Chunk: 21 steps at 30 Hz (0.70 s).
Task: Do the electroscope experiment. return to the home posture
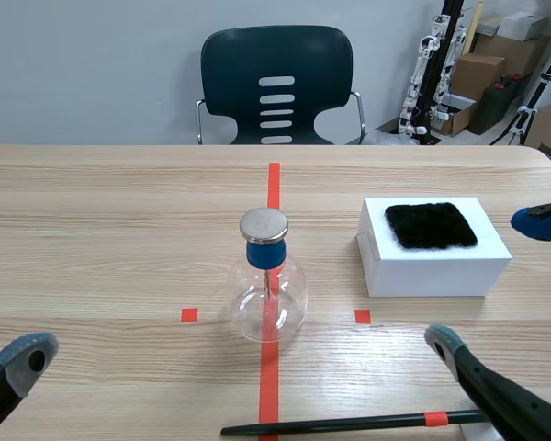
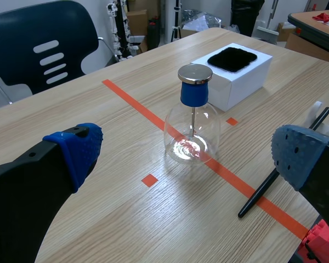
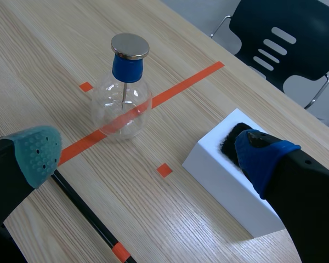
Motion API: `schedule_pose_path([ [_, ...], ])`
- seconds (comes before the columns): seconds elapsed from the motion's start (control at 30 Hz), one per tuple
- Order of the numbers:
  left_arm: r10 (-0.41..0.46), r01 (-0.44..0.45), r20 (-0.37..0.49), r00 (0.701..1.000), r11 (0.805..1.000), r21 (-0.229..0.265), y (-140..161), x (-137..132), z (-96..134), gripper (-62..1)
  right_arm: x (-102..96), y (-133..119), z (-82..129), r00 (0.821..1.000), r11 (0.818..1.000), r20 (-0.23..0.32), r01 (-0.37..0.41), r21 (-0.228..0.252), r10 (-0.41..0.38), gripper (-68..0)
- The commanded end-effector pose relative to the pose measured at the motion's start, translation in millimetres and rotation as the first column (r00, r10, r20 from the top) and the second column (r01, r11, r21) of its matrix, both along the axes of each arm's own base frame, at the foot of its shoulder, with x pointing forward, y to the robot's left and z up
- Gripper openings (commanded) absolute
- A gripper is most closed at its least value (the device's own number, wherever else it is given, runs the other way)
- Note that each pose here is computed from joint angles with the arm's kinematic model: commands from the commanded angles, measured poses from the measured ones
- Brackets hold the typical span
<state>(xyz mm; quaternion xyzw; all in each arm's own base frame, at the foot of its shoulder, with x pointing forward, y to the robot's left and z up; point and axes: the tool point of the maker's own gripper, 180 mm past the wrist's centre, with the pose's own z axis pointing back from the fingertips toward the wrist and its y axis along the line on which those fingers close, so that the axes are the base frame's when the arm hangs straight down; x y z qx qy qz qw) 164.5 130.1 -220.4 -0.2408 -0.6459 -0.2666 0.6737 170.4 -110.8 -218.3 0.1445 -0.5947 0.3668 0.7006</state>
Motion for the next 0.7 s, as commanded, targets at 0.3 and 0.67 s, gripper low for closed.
schedule_pose_path([
  [0.3,0.008,-0.008,0.004,1.0,1.0,-0.015,0.2,-0.4,2.8,1.4,1.9,0.8,7.3,1.0,1.0,0.025,-0.001,0.021,0.0,0.4],
  [0.67,0.008,-0.008,0.004,1.0,1.0,-0.015,0.2,-0.4,2.8,1.4,1.8,0.2,5.9,1.0,1.0,0.019,0.001,0.016,-0.002,0.4],
])
